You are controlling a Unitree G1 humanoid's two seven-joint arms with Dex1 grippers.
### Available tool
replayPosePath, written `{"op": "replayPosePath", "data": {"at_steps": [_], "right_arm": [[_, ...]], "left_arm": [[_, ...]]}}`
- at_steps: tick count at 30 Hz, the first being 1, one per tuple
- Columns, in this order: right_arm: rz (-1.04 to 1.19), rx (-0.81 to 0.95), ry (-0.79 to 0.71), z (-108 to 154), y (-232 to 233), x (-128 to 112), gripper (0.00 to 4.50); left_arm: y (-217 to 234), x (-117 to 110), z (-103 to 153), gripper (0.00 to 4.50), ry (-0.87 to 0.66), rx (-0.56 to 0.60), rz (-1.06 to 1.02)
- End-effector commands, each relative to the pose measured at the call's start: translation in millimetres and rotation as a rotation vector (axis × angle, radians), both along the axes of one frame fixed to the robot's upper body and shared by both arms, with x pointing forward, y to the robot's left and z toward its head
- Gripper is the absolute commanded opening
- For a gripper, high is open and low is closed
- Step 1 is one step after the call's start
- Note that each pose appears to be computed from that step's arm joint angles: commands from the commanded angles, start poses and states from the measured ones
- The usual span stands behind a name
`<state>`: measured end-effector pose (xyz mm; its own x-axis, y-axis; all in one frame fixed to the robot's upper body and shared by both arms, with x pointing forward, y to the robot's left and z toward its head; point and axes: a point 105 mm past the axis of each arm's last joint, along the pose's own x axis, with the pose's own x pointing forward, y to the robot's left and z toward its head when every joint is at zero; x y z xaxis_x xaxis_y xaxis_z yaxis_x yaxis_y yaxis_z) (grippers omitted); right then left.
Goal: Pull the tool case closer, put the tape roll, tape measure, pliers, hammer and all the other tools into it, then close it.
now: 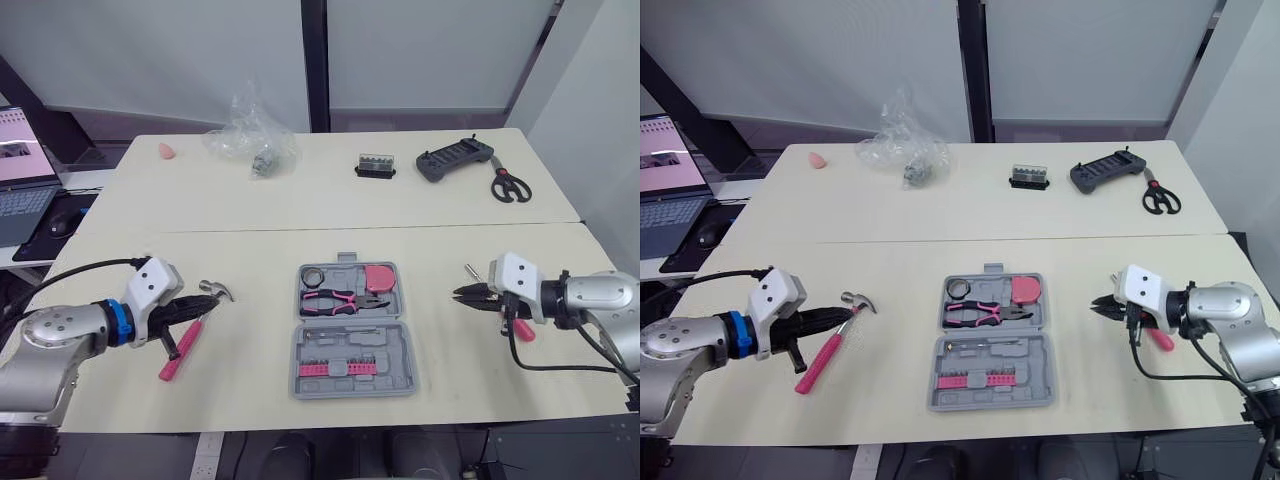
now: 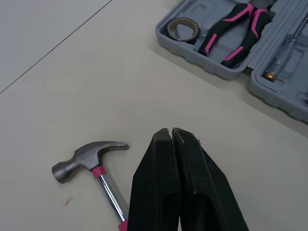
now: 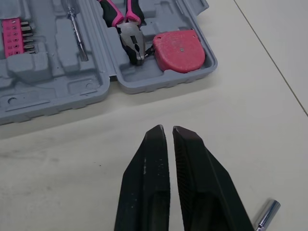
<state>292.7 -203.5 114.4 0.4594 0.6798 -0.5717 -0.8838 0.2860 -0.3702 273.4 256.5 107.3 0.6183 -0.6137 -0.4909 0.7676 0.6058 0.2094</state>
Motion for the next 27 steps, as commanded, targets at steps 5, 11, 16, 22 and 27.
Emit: {"op": "replayPosePath", "data": {"at_steps": [5,11,16,22,27], "right_arm": [[0.026,-0.009,-0.042,11,8,-2,0.01],[0.045,-0.013,-0.041,9,15,-6,0.01],[0.065,-0.032,-0.031,1,21,-8,0.01],[0.062,-0.034,-0.03,2,20,-9,0.01],[0.064,0.103,-0.036,23,29,-9,0.4]], "left_arm": [[-12,-1,7,0.0,-0.032,0.009,-0.056],[-17,-6,-1,0.0,-0.016,0.038,-0.084],[-27,-6,-8,0.0,-0.007,0.046,-0.118],[-26,-6,-6,0.0,-0.02,0.037,-0.107],[-9,-13,6,0.52,-0.038,-0.056,-0.02]]}}
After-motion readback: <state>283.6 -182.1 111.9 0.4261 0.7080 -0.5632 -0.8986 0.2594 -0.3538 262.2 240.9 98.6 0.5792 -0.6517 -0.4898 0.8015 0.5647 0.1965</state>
